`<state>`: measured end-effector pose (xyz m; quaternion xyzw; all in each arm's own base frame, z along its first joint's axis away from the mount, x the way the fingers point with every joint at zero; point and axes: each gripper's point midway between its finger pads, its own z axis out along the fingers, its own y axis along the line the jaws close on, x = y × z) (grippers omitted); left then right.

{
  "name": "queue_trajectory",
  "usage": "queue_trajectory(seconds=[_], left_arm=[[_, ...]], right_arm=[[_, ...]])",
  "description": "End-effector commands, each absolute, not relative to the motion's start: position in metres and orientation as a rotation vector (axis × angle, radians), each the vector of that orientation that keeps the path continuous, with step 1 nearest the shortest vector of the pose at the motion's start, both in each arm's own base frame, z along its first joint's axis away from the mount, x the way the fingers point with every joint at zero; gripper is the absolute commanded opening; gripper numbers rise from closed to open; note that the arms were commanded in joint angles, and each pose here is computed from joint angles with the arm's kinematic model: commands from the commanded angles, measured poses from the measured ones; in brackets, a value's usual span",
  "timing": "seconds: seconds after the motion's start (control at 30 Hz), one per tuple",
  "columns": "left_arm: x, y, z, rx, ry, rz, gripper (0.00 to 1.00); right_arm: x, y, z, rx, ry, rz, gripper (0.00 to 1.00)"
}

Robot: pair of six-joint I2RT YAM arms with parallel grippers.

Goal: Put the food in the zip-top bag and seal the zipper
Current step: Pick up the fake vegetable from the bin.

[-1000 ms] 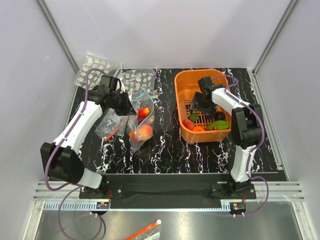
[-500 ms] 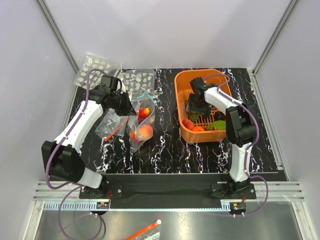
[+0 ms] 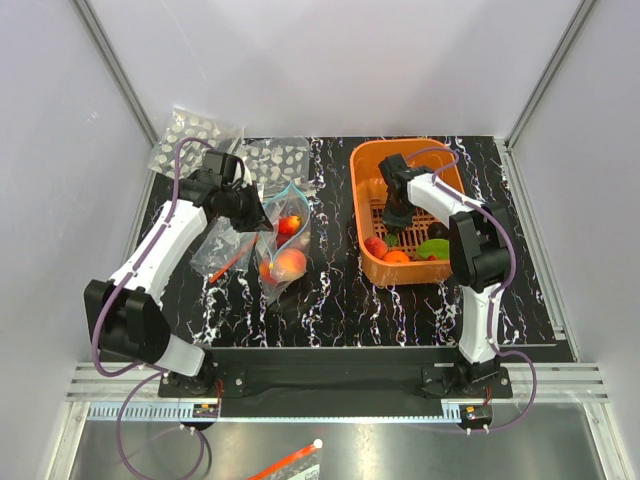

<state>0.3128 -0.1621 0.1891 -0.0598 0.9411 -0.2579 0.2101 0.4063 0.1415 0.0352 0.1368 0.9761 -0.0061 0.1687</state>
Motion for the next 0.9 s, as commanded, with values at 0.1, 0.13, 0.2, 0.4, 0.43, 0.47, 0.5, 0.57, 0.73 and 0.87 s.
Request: queue_trajectory(seconds=[0.1,0.13,0.2,0.4,0.43,0.47,0.5,0.57,0.73,0.87], left_arm=[[0.323,-0.166,0.205,-0.128,2.568,-0.747,0.00],[0.322,-0.166,0.205,-0.127,2.571,-0.747,0.00],[0.323,-0.166,0.206,-0.122,2.568,-0.746,0.00],[0.322,-0.165,0.208,-0.118,2.564,-0.738,0.00],[0.322,-0.165,0.210,-0.115,2.559,-0.736,0.00],[0.322,-0.164,0.211,-0.116,2.557,-0.733,0.00],[0.321,-0.165,0.210,-0.117,2.559,-0.737,0.00],[0.318,-0.163,0.213,-0.114,2.554,-0.731,0.00],[0.309,-0.155,0.221,-0.122,2.548,-0.686,0.00],[0.301,-0.151,0.228,-0.128,2.536,-0.676,0.00]], right_arm=[[0.410,0.144,0.045,0.388,2.756,0.001,0.01],[0.411,0.144,0.047,0.393,2.752,0.001,0.00],[0.414,0.144,0.054,0.387,2.740,0.007,0.00],[0.417,0.143,0.083,0.388,2.710,0.017,0.00],[0.417,0.142,0.088,0.390,2.707,0.016,0.00],[0.418,0.141,0.098,0.393,2.689,0.022,0.00],[0.422,0.141,0.110,0.398,2.669,0.030,0.00],[0.427,0.138,0.125,0.410,2.643,0.044,0.00],[0.438,0.144,0.196,0.439,2.543,0.219,0.00],[0.427,0.175,0.260,0.384,2.460,0.539,0.00]])
